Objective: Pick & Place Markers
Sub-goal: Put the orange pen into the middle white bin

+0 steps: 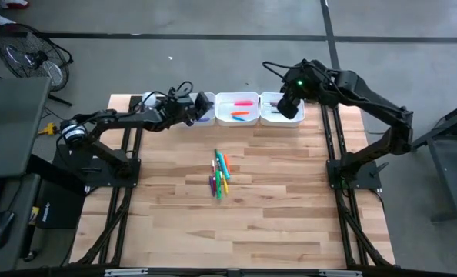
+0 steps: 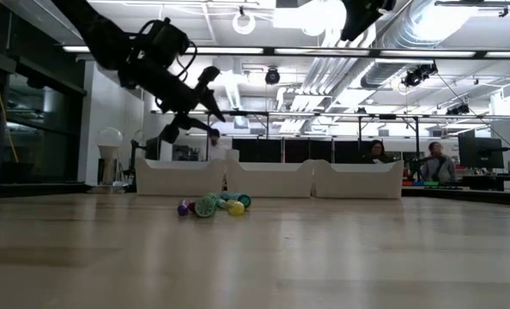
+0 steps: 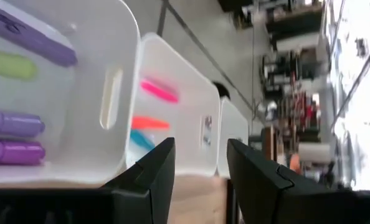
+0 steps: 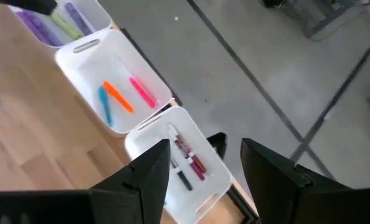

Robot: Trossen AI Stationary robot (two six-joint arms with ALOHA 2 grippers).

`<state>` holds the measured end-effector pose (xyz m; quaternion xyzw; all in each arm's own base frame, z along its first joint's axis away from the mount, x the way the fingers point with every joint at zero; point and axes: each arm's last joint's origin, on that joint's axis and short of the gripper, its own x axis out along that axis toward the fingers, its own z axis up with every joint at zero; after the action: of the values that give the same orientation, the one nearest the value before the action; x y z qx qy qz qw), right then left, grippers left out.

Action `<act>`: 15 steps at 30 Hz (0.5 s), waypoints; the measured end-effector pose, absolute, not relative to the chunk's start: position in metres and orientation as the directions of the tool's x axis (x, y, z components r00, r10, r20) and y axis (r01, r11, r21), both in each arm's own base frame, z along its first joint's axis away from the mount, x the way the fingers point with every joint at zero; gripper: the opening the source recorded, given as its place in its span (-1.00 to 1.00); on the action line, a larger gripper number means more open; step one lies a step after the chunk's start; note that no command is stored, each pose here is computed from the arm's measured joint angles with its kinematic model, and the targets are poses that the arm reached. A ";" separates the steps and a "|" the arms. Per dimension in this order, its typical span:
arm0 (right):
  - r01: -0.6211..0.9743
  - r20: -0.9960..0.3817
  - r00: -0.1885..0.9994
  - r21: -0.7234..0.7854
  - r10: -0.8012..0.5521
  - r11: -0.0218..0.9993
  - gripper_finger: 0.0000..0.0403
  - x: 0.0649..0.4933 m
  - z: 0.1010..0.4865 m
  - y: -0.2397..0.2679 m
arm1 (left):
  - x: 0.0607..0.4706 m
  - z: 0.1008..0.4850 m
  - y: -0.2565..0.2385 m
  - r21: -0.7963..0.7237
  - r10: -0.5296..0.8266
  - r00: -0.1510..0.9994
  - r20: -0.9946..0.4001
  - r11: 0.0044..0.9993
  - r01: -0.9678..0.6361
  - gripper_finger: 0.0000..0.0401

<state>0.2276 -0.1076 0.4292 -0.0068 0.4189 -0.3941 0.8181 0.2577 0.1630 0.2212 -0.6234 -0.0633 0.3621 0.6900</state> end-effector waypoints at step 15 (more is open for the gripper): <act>0.598 -0.777 0.471 -0.067 -0.417 0.799 -0.08 0.241 0.403 -0.109 | 0.271 0.240 0.117 -0.824 0.409 0.860 -0.306 0.339 -0.454 -0.28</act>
<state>0.2411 -0.1091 0.4030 0.1078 0.4192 -0.2984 0.8507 0.2712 0.1172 0.2403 -0.5106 0.0222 0.2638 0.8180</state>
